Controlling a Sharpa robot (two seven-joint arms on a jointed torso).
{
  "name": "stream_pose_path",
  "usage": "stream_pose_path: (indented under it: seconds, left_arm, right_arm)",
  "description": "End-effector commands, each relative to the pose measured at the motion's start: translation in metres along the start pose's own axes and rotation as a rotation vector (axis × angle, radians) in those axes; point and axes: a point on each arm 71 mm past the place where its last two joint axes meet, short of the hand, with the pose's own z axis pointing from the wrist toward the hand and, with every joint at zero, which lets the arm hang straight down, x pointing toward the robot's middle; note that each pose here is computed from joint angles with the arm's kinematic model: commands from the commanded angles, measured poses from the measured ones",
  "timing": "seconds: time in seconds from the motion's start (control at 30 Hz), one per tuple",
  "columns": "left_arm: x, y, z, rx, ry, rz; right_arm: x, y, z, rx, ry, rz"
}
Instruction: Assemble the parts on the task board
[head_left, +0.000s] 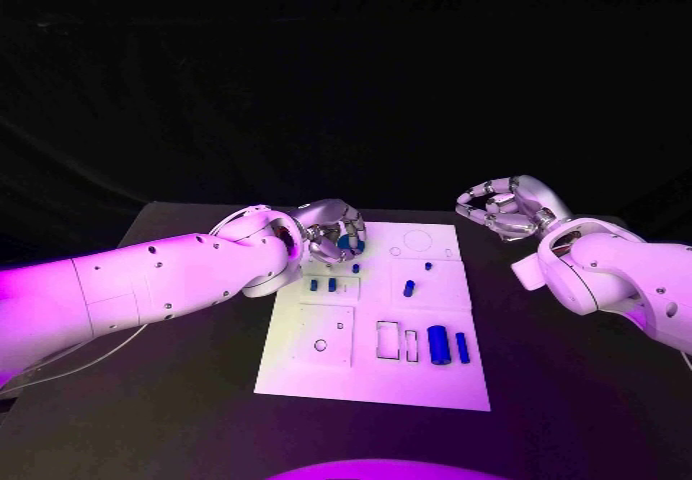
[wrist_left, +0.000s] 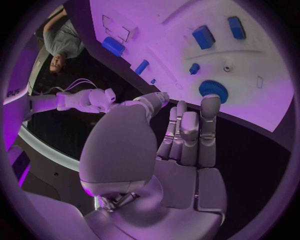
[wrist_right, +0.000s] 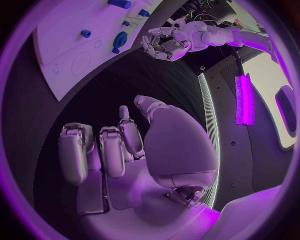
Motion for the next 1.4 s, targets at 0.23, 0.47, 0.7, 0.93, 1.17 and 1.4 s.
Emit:
stream_pose_path:
  seconds: [0.23, 0.47, 0.7, 0.93, 1.17, 1.4]
  left_arm:
    - [0.0191, -0.0061, 0.0099, 0.073, 0.08, 0.261]
    - [0.0249, -0.0029, 0.0143, 0.029, 0.134, 0.323]
    - [0.0273, -0.0009, 0.0179, -0.001, 0.158, 0.352]
    - [0.0288, -0.0012, 0.0218, -0.009, 0.167, 0.364]
    - [0.0303, -0.0042, 0.025, -0.004, 0.166, 0.364]
    - [0.031, -0.0051, 0.0272, -0.003, 0.165, 0.361]
  right_arm:
    - [0.003, 0.003, 0.0, -0.024, 0.012, -0.015]
    - [0.003, 0.003, 0.0, -0.026, 0.007, -0.017]
    - [0.004, 0.004, 0.0, -0.028, 0.007, -0.017]
    - [0.004, 0.004, 0.0, -0.03, 0.008, -0.017]
    - [0.005, 0.004, 0.001, -0.03, 0.01, -0.016]
    - [0.006, 0.005, 0.001, -0.031, 0.013, -0.015]
